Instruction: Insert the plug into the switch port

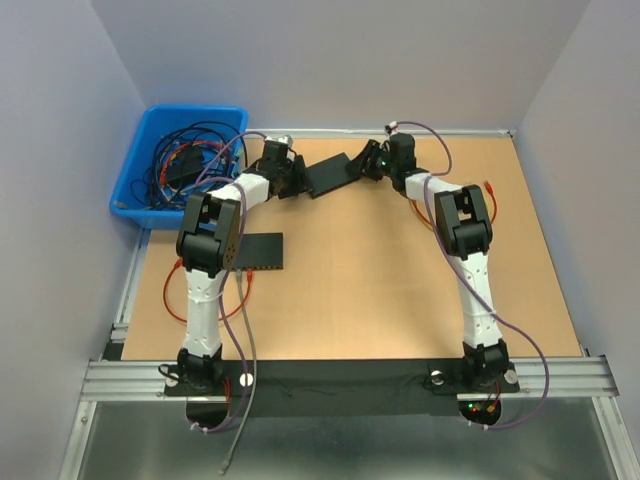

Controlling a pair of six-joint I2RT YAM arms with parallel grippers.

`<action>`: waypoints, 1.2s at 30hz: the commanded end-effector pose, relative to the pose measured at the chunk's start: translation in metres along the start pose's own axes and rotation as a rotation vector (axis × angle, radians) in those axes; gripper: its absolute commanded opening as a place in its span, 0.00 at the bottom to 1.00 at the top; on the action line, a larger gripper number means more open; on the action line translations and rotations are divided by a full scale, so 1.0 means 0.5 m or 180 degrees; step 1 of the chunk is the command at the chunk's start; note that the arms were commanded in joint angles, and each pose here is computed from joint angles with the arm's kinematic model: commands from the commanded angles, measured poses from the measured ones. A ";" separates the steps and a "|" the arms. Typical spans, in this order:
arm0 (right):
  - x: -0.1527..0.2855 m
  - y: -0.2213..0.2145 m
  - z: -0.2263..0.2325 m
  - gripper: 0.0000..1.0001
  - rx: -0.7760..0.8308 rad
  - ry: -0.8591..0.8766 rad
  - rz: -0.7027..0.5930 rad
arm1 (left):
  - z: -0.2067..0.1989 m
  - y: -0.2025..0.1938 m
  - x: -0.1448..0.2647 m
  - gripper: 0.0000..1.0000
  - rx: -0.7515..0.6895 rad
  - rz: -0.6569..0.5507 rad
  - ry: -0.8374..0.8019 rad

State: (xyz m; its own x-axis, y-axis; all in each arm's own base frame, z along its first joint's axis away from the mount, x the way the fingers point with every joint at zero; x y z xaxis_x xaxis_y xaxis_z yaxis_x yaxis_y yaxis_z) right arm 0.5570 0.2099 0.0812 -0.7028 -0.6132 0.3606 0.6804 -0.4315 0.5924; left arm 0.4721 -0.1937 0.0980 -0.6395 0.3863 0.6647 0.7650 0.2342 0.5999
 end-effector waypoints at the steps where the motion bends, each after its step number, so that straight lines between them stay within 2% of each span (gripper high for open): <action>1: 0.000 -0.087 -0.009 0.47 -0.0108 -0.0078 0.0446 | -0.032 0.026 0.009 0.63 -0.0059 -0.0115 -0.0245; 6: 0.035 -0.141 0.004 0.43 -0.0022 -0.0167 0.0623 | -0.050 -0.023 0.032 0.63 -0.0086 0.0002 -0.0321; 15: 0.114 -0.218 0.005 0.42 -0.0013 -0.0378 0.0809 | -0.072 -0.189 0.070 0.61 -0.0034 0.0356 -0.0290; 23: 0.199 -0.276 0.020 0.42 -0.0027 -0.0413 0.0874 | -0.102 -0.333 0.141 0.61 0.0096 0.0581 -0.0251; 27: 0.211 -0.295 0.018 0.43 0.0015 -0.0374 0.0924 | -0.100 -0.357 0.170 0.61 0.0177 0.0605 -0.0197; 36: 0.214 -0.247 0.044 0.50 0.0233 -0.0496 0.0802 | -0.103 -0.373 0.213 0.61 0.0207 0.0579 -0.0169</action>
State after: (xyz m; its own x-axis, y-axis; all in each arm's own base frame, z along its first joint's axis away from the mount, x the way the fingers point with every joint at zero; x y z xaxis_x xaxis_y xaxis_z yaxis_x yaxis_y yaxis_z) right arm 0.4198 0.2070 0.0791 -0.6387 -0.6106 0.4682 0.7408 -0.3236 0.5886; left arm 0.2803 -0.2499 0.0892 -0.5487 0.4997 0.6703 0.8307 0.2357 0.5043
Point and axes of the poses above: each gripper's point midway between its finger pads, its own x axis back along the fingers, its own z axis along the line the jaws close on, y = z × x, the point moved 8 cm from there along x, back along the fingers, and after that the axes turned 2 degrees about -x, right-handed, at the moved point
